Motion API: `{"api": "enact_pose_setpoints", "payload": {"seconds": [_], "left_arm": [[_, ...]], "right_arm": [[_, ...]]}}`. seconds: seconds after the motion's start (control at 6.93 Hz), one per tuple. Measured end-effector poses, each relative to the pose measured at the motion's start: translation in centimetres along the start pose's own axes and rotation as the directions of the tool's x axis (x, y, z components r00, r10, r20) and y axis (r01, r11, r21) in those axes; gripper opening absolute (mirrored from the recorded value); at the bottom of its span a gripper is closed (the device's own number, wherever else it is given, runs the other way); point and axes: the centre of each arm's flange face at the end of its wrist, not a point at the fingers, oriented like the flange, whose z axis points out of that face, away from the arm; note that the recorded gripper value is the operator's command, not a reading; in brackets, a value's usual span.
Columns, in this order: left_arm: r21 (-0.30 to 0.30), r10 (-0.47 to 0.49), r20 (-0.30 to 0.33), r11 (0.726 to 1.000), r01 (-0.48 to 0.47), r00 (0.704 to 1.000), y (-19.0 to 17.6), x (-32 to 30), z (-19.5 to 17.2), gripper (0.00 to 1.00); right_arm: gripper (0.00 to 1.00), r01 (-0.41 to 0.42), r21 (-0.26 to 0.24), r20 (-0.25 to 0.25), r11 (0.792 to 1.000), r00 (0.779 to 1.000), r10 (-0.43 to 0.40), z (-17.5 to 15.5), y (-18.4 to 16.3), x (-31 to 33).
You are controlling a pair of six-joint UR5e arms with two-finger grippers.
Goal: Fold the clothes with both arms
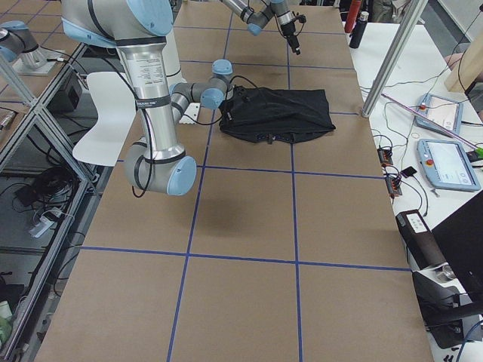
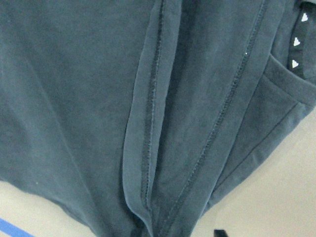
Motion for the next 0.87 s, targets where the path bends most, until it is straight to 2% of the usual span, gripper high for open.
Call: {"api": "enact_pose_setpoints", "payload": {"seconds": [0.14, 0.29, 0.58, 0.87], "left_arm": [[0.0, -0.001, 0.0, 1.0, 0.001, 1.0, 0.0, 0.0, 0.0, 0.99], [0.0, -0.003, 0.0, 1.0, 0.003, 1.0, 0.0, 0.0, 0.0, 0.99], [-0.001, -0.006, 0.001, 1.0, 0.006, 1.0, 0.1, -0.1, 0.1, 0.99], [-0.001, -0.007, 0.003, 1.0, 0.007, 1.0, 0.1, -0.1, 0.1, 0.99]], "right_arm": [[0.56, -0.004, -0.005, -0.013, 1.0, 1.0, 0.003, -0.4, -0.8, -1.0], [0.47, -0.001, -0.01, -0.026, 1.0, 1.0, 0.0, -0.9, -1.4, -2.2], [0.46, 0.023, -0.013, -0.045, 1.0, 0.999, -0.024, -0.6, -1.6, -3.8], [0.48, 0.091, -0.011, -0.073, 0.996, 0.993, -0.091, 0.5, -2.2, -4.4]]}}
